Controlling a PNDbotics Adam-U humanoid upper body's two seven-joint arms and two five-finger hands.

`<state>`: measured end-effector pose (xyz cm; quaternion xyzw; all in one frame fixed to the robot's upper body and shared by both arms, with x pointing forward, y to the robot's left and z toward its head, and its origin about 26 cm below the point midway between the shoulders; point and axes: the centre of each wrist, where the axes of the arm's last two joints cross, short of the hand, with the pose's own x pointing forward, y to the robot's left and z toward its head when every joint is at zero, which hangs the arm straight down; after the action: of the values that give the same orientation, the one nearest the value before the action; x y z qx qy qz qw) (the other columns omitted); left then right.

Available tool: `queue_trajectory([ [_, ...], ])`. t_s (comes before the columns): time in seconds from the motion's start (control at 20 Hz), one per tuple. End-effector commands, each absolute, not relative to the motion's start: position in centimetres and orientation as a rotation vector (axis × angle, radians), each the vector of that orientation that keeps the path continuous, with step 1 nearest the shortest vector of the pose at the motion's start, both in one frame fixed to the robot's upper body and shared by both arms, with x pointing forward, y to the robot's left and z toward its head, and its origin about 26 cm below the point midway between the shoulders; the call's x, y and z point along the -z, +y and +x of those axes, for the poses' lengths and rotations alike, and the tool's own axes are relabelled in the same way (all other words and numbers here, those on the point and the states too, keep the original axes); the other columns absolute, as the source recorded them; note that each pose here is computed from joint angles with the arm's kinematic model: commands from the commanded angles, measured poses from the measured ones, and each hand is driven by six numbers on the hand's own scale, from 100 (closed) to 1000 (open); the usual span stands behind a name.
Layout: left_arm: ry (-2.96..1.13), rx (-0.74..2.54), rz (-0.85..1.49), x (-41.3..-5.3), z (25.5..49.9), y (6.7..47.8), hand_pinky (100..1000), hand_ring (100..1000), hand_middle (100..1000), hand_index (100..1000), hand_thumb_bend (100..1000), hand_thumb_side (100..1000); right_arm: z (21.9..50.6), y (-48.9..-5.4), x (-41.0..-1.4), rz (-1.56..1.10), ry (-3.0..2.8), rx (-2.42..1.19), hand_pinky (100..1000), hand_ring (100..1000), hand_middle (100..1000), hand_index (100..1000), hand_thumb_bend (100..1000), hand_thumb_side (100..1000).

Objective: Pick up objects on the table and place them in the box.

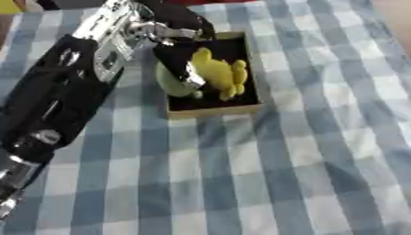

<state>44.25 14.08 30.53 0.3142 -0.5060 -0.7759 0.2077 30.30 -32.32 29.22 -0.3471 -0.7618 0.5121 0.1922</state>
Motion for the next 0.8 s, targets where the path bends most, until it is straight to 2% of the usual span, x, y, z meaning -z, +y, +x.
queue_trajectory([
  [0.05,-1.468,2.126,0.942,-32.7,43.5,14.9,977,992,881,897,547,761,29.7,-32.4,-30.3,-1.012,-2.157,-1.444,687,811,855,820,100,135],
  [0.25,-1.551,2.096,0.958,-34.4,42.1,15.3,974,989,876,894,534,725,29.7,-32.4,-30.3,-1.014,-2.155,-1.442,688,811,855,820,100,128],
  [0.4,-1.632,2.068,0.97,-35.7,40.7,15.4,962,982,859,888,491,680,29.7,-32.4,-30.3,-1.015,-2.155,-1.441,689,811,856,820,100,120],
  [0.7,-1.859,1.929,0.92,-37.9,37.8,15.8,928,958,808,867,311,566,29.6,-32.3,-30.3,-1.019,-2.158,-1.437,692,812,857,820,100,105],
  [0.8,-1.937,1.863,0.913,-38.5,36.7,16.2,923,955,798,861,276,534,29.6,-32.4,-30.3,-1.022,-2.157,-1.435,693,813,857,820,100,100],
])
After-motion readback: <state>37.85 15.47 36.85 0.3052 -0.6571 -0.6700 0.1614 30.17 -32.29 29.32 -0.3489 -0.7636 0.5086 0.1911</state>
